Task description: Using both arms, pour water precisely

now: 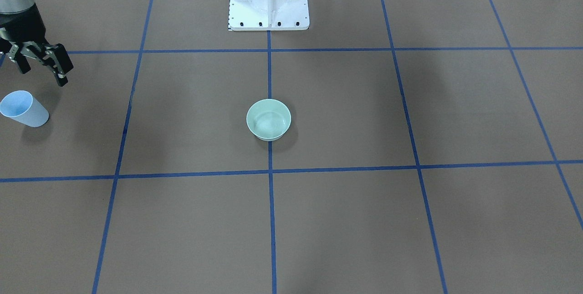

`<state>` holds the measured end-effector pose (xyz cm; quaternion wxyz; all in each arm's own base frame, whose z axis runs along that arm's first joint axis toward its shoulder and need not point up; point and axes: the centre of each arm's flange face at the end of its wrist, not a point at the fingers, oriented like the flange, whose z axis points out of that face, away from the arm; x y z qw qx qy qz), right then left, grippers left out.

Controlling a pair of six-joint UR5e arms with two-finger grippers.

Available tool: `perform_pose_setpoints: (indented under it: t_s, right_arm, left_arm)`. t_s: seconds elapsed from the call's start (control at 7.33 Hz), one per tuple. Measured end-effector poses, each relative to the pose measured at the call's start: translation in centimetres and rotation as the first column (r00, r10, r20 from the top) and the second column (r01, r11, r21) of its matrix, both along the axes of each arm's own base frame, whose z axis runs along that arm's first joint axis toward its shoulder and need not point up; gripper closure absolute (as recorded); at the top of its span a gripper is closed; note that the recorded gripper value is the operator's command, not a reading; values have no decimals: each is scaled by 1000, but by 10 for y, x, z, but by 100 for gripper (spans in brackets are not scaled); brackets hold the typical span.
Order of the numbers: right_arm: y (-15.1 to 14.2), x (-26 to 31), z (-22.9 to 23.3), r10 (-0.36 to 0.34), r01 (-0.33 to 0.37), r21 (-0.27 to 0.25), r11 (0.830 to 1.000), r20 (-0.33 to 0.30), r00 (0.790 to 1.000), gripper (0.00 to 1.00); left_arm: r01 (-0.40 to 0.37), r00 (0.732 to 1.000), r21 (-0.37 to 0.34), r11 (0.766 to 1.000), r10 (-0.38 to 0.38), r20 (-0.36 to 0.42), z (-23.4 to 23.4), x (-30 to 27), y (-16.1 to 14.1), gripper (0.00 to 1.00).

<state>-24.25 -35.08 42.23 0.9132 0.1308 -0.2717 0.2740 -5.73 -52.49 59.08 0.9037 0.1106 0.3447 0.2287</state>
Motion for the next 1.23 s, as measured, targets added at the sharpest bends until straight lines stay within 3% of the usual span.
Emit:
perform_pose_setpoints:
  t_s: [0.27, 0.68, 1.23]
  right_arm:
    - [21, -25, 24, 128, -123, 60, 991, -76, 989, 1]
    - [27, -51, 78, 315, -297, 135, 945, -135, 940, 2]
    - [28, -62, 147, 432, -394, 200, 897, -209, 878, 2]
  left_arm:
    - [2, 1000, 22, 1000, -2, 2, 14, -2, 5, 0]
    - [10, 1000, 73, 997, -11, 3, 17, -5, 9, 0]
    - [16, 1000, 79, 997, -16, 3, 15, -8, 9, 0]
